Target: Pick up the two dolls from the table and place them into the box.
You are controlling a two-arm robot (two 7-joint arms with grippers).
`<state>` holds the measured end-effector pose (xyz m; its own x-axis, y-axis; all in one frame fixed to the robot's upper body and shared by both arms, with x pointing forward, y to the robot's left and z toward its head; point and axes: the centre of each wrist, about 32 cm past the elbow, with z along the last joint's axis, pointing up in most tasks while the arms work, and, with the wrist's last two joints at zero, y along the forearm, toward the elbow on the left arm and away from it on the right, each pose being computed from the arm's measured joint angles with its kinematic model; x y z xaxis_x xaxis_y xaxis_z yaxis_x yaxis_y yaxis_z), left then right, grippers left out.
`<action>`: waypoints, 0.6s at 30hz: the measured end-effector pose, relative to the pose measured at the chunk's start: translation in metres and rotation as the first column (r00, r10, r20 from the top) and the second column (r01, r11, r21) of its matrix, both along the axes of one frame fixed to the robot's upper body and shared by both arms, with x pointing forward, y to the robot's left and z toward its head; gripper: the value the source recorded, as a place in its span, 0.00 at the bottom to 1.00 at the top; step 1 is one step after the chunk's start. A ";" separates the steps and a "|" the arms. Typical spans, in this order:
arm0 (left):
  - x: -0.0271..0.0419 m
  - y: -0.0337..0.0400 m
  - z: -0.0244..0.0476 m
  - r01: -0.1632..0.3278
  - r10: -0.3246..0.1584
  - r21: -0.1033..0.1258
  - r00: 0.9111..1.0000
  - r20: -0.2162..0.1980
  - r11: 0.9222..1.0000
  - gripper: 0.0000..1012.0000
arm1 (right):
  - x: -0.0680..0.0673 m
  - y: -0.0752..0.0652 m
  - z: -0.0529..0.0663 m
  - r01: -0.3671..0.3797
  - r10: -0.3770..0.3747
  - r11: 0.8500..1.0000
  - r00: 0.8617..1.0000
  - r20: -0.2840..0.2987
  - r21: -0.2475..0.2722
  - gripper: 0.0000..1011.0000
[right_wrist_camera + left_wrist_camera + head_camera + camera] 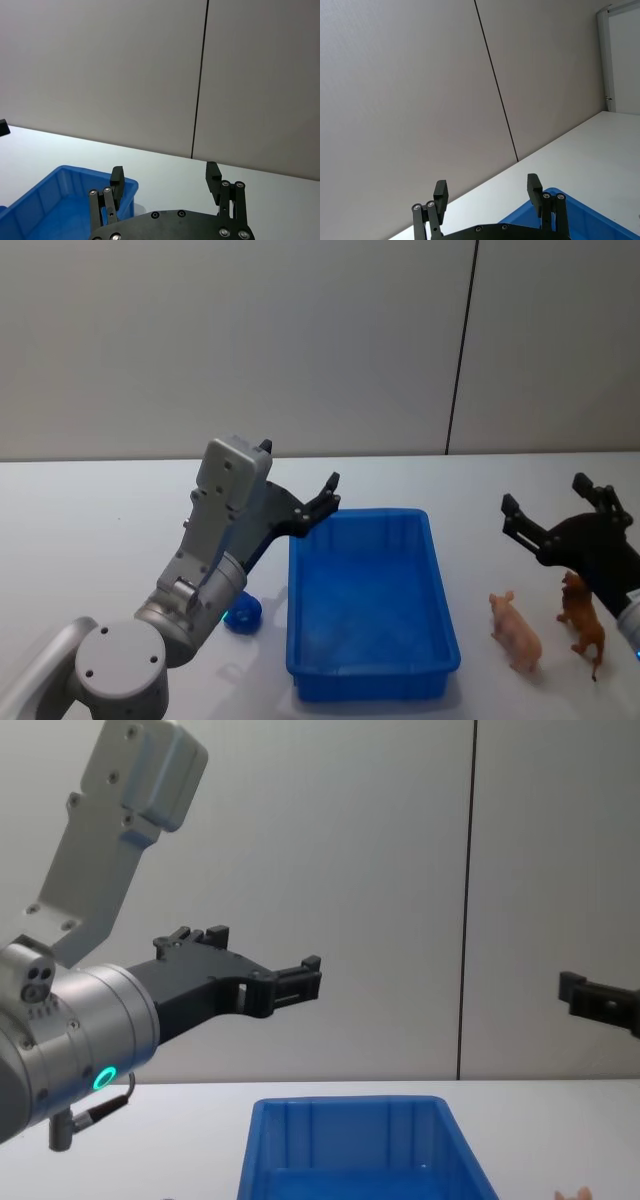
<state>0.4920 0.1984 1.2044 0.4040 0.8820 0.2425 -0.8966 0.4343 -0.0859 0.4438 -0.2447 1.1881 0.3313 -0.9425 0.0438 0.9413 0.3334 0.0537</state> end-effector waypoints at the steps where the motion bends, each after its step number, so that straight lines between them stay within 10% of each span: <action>1: 0.0000 0.0000 0.0000 0.000 0.000 0.000 1.000 0.000 1.000 0.99 | 0.000 -0.002 0.000 0.000 0.000 1.000 1.000 -0.002 0.000 0.99; 18: 0.0000 0.0000 0.0000 0.000 0.000 0.000 1.000 0.000 1.000 0.99 | -0.004 -0.051 -0.012 0.015 -0.019 0.999 0.994 -0.109 -0.039 0.99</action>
